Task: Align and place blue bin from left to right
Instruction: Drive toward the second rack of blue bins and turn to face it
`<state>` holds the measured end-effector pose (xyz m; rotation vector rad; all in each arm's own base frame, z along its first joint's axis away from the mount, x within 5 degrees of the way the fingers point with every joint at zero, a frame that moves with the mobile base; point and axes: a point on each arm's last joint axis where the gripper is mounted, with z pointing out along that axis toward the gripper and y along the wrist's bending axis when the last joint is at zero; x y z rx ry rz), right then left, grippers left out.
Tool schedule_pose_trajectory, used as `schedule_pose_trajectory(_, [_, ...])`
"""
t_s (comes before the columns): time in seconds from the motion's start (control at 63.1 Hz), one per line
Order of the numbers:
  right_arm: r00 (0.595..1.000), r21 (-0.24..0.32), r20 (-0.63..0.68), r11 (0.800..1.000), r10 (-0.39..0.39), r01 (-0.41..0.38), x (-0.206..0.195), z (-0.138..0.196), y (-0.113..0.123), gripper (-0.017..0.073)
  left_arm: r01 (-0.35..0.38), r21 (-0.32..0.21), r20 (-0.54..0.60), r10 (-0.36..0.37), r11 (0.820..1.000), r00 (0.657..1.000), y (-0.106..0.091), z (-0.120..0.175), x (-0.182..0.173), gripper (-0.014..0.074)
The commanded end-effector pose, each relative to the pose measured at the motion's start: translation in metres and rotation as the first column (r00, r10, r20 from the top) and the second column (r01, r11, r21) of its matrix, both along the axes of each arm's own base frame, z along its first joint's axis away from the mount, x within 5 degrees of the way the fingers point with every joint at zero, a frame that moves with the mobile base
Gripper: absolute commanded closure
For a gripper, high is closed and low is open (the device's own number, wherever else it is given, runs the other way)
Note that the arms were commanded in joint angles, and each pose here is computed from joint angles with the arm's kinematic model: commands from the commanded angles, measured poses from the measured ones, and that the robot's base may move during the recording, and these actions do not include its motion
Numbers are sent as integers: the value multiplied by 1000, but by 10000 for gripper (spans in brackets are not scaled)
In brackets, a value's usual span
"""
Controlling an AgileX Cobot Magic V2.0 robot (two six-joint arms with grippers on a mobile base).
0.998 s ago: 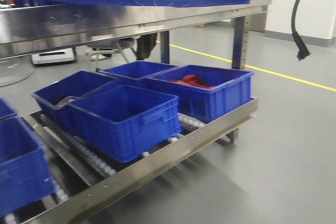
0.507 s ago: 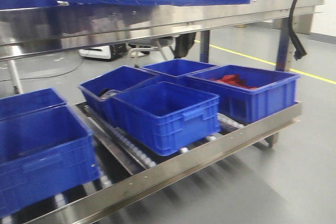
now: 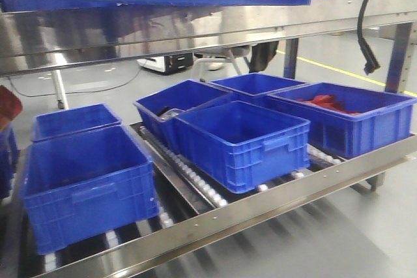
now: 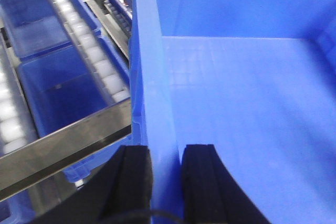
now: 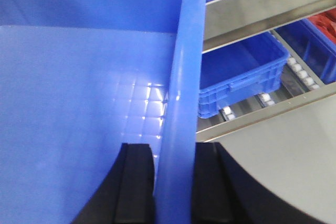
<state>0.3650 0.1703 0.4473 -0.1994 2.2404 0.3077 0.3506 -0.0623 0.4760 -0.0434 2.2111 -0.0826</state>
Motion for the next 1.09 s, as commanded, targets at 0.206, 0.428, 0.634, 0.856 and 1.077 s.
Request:
schedule_pose_trajectory(0.206, [992,15,126,1000,10,-12,-6,23,-5,629,8,-8,127,-7,1000,992,2,22,-7,603])
schedule_pose_trajectory(0.428, [992,15,126,1000,10,-12,-6,23,-5,629,8,-8,127,-7,1000,992,2,22,-7,603])
schedule_pose_trajectory(0.634, [992,15,126,1000,10,-12,-6,23,-5,629,8,-8,127,-7,1000,992,2,22,-7,603])
schedule_pose_trajectory(0.856, [992,15,126,1000,10,-12,-6,23,-5,629,8,-8,127,-7,1000,992,2,22,-7,603])
schedule_pose_trajectory(1.077, [992,15,126,1000,10,-12,-6,23,-5,629,8,-8,127,-7,1000,992,2,22,-7,603])
